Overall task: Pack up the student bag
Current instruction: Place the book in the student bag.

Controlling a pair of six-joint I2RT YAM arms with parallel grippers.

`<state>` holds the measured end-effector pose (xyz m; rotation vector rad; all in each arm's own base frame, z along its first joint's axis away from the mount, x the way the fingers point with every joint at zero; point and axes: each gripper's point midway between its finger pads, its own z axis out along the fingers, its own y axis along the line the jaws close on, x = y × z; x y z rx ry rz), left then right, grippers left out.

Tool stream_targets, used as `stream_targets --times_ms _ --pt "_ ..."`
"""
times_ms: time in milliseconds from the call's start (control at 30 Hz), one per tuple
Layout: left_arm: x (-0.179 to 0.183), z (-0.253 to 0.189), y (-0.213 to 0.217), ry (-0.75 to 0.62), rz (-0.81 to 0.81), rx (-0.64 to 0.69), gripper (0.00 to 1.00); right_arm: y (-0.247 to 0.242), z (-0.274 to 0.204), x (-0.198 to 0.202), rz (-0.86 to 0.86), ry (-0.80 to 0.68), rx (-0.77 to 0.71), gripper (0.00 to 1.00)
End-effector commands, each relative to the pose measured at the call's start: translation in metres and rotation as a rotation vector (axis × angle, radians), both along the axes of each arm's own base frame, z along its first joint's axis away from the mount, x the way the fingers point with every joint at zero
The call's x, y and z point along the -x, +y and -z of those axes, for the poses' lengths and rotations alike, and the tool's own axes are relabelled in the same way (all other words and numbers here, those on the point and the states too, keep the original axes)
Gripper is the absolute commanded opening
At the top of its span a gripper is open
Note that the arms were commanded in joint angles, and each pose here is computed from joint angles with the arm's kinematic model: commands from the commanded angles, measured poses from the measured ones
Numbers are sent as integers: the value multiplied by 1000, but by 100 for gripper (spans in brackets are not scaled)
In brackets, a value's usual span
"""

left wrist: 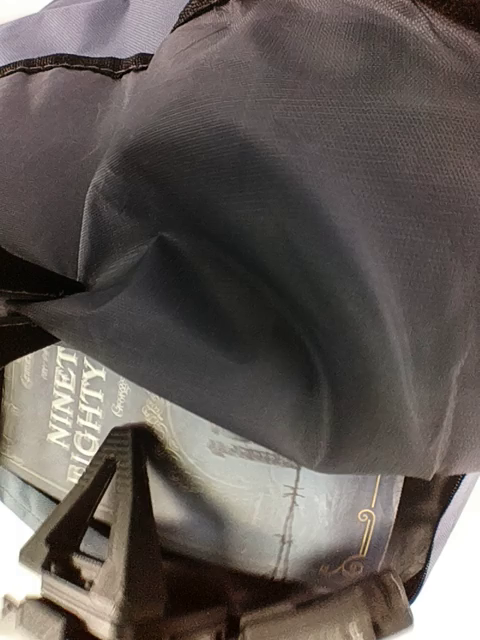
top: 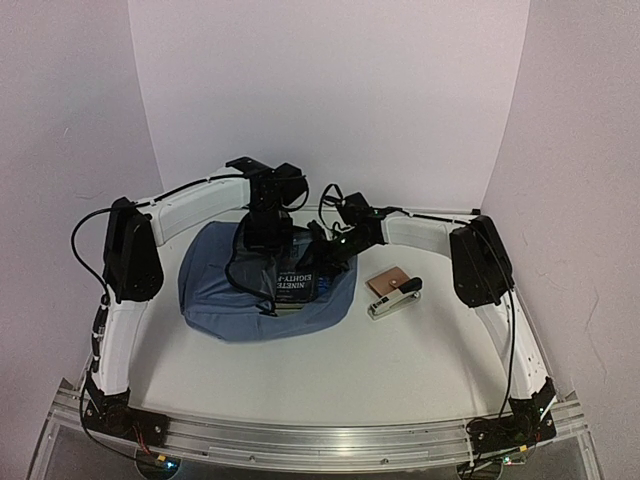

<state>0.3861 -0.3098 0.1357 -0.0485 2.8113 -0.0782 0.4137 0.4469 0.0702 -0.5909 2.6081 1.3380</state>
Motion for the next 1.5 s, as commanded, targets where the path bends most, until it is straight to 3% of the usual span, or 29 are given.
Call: stream_targets --times_ms 0,100,333,467,700,833,900,1000,1100,1167,1233,1300,1467 --pt "4 -54 -22 -100 44 172 0 -11 -39 -2 7 -140 39 64" --pt "8 -52 -17 -94 39 168 0 -29 -80 -9 25 -201 20 72" --pt "15 -52 -15 -90 57 178 0 -73 -129 -27 54 -336 27 70" --pt "14 -56 -21 -99 89 203 0 -89 -110 -42 57 -429 151 69" --pt "16 -54 -34 -83 140 244 1 -96 -64 -67 25 -459 312 76" --pt "15 -55 -42 -82 163 274 1 -100 -38 -64 -23 -431 358 74" --pt "15 -56 -49 -77 184 302 2 -98 -34 -55 -51 -396 343 67" --pt "14 -59 -58 -70 206 328 8 -95 -41 -40 -80 -355 290 37" --pt "19 -71 -63 -45 208 371 26 -90 -61 -31 -81 -340 231 9" --pt "27 -83 -58 -49 175 404 44 -86 -78 -25 -83 -333 182 0" --pt "35 -94 -43 -75 114 428 58 -83 -91 -21 -79 -325 146 0" --pt "44 -109 -23 -123 46 451 66 -80 -98 -17 -60 -287 118 0" --pt "72 -78 36 -84 -146 455 73 -84 -92 -3 -71 -247 120 0"
